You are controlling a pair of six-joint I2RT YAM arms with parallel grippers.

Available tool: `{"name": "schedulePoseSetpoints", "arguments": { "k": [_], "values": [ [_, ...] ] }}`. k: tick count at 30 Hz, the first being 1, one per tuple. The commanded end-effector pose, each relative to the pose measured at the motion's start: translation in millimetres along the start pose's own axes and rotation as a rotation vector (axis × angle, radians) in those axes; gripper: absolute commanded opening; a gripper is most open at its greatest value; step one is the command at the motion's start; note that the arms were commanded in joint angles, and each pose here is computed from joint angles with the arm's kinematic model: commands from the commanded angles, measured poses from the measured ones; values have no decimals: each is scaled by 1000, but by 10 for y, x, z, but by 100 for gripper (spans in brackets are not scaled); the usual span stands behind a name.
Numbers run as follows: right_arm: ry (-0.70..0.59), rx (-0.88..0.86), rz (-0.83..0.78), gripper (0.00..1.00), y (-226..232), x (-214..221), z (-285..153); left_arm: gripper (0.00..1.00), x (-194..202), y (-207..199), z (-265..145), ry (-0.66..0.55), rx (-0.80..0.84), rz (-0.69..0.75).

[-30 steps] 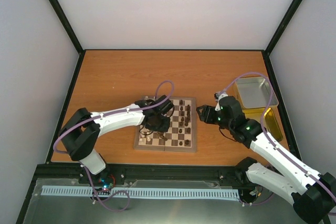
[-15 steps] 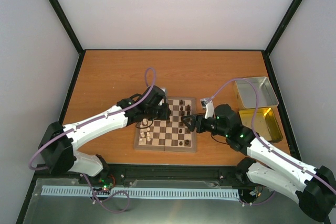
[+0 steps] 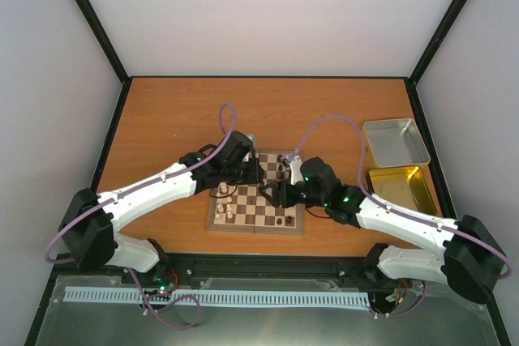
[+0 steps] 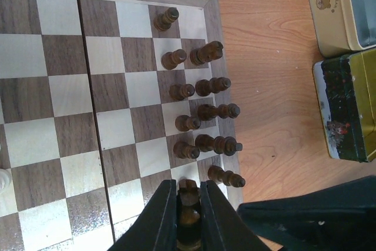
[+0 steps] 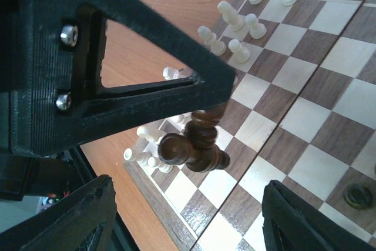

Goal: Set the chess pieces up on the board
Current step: Pick up the chess piece from the chessboard.

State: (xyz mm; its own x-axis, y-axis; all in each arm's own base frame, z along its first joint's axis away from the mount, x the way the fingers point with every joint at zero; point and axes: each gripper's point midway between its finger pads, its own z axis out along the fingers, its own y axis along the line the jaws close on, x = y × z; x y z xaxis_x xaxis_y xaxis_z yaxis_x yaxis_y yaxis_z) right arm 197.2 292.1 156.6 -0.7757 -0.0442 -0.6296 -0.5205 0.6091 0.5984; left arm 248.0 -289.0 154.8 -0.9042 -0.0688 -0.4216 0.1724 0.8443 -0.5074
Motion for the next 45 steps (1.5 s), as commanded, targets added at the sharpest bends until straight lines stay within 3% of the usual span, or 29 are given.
{"name": "schedulePoseSetpoints", "arguments": {
  "k": [1, 9, 15, 22, 33, 39, 45],
  "values": [
    [-22, 18, -89, 68, 123, -122, 106, 1, -33, -48, -21, -2, 38, -51],
    [-35, 188, -84, 62, -90, -238, 196, 1, 39, 22, 52, 29, 18, -62],
    [-1, 176, -92, 45, -70, -169, 248, 1, 53, 26, 76, 38, 18, -61],
    [23, 145, -108, 41, -2, -141, 288, 1, 75, 27, 115, 53, 20, -61],
    [39, 83, -120, 3, 64, -63, 316, 1, 64, 85, 132, 39, -2, -55],
    [70, 76, -145, 3, -4, 97, 293, 1, 43, 227, 171, 20, -54, -52],
    [40, 201, -126, 3, -239, 83, 212, 1, 70, 327, 233, 12, -71, -31]
  ]
}}
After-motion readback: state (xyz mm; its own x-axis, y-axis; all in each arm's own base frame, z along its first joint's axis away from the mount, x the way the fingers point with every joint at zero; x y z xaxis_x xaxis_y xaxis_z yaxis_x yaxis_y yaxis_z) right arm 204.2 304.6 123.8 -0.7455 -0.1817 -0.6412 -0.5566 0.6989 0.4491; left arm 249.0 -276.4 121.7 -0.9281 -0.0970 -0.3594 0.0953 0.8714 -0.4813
